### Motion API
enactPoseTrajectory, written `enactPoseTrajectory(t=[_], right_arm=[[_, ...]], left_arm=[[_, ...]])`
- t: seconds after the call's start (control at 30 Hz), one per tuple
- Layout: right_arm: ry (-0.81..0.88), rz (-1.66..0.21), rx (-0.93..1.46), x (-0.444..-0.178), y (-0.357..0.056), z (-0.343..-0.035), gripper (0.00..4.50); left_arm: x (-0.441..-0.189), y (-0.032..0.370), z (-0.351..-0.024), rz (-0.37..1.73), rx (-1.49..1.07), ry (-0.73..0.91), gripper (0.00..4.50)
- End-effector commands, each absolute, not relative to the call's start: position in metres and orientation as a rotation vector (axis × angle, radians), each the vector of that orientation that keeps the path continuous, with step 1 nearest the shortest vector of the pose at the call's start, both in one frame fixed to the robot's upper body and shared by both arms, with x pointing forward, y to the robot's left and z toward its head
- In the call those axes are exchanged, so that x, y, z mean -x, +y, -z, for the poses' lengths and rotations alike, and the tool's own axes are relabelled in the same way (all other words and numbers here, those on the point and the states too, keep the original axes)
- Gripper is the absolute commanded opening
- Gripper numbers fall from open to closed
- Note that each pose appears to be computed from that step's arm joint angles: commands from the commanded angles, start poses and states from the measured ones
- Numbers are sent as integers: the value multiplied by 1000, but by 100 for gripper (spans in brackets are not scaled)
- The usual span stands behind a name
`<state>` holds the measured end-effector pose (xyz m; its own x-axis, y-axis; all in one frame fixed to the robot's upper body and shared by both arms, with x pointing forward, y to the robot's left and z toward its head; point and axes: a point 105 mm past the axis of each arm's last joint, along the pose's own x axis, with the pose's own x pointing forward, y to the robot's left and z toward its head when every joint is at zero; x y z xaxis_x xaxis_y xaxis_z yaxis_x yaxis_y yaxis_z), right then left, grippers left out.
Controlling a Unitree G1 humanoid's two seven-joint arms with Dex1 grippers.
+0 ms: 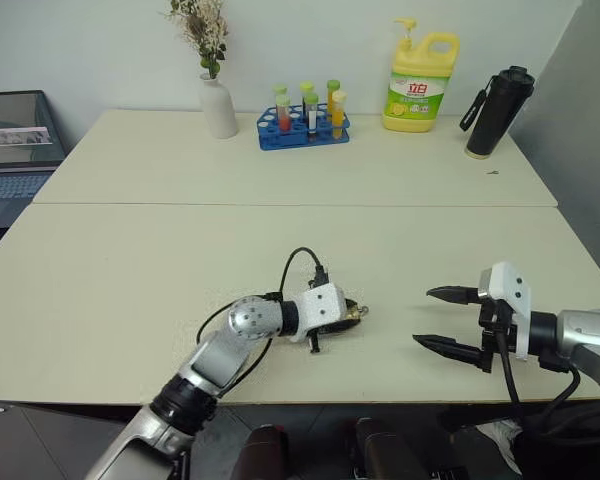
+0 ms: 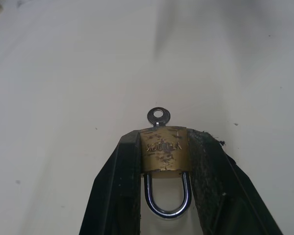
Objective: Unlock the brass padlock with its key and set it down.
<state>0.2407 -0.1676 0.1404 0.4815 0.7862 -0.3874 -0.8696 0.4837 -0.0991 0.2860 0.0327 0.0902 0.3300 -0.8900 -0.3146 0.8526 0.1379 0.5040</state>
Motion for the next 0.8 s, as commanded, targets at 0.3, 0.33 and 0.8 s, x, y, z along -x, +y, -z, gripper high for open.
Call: enactPoseTrajectory(t=[0.3, 0.33, 0.8], right_arm=[[173, -1089, 186, -261, -137, -163, 450], [182, -1113, 143, -262, -132, -165, 450], [191, -1345, -71, -279, -74, -183, 450]], left_arm=[[-279, 72, -166, 1055, -1284, -896, 99], [-276, 75, -169, 1039, -1302, -948, 99], [-271, 82, -175, 958, -1349, -1039, 99]])
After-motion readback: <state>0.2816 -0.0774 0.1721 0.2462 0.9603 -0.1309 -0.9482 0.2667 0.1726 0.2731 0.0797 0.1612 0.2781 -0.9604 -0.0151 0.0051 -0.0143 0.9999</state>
